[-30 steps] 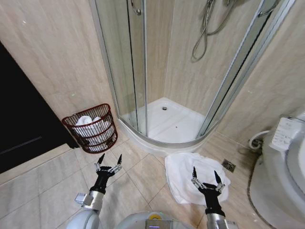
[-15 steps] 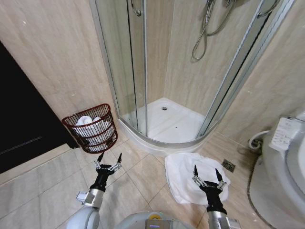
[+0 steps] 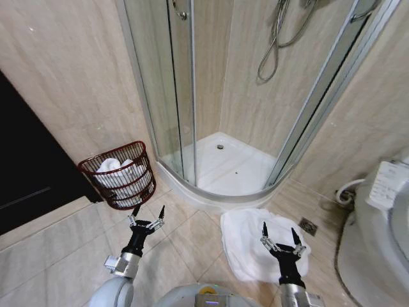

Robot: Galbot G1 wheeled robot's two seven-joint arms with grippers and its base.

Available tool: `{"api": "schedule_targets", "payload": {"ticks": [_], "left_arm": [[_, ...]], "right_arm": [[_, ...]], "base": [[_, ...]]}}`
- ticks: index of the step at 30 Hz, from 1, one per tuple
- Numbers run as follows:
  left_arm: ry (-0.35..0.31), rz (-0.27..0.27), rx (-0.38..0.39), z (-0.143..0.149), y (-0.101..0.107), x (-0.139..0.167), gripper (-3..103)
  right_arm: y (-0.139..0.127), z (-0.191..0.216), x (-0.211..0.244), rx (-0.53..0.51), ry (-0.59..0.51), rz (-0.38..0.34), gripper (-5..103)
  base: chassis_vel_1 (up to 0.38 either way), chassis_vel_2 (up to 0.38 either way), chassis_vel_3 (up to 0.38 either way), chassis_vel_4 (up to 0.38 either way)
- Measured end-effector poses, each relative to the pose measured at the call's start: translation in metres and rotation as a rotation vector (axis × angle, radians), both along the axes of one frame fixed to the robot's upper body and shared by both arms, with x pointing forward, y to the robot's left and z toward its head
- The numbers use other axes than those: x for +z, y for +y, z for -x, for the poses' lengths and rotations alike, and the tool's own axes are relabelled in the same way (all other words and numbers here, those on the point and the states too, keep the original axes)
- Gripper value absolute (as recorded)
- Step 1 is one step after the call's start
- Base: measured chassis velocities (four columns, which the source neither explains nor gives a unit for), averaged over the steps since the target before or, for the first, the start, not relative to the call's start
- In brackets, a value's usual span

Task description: Discard the used towel into the hamper.

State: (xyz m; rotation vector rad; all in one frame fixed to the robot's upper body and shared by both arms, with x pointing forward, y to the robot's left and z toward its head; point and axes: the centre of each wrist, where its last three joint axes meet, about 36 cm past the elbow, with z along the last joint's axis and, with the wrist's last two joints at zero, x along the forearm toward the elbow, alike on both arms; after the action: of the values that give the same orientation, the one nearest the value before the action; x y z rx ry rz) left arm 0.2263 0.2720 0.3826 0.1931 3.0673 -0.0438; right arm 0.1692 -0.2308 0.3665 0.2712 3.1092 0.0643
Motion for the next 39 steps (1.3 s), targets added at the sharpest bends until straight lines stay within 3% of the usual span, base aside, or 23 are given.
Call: {"api": "schedule_targets", "payload": {"ticks": [8,15,25,39], "left_arm": [[-0.002,0.004,0.001,0.001,-0.001,0.001,100],[-0.001,0.006,0.004,0.005,-0.002,0.0,100],[0.0,0.006,0.006,0.006,-0.006,-0.002,100],[0.0,0.01,0.023,0.007,-0.007,-0.003,100]], "right_arm": [[-0.003,0.0,-0.016,-0.121,0.166,-0.057,100],[-0.039,-0.002,-0.068,-0.194,0.358,-0.157,100],[-0.087,-0.004,-0.099,-0.058,0.519,-0.228,100],[-0.112,-0.026,-0.11,0.041,0.626,-0.261,100]], "base": [[-0.161,0.168,0.143,-0.148],[0.026,-0.016,-0.036,0.024],[0.0,0.0,0.0,0.0],[0.0,0.0,0.0,0.0]]}}
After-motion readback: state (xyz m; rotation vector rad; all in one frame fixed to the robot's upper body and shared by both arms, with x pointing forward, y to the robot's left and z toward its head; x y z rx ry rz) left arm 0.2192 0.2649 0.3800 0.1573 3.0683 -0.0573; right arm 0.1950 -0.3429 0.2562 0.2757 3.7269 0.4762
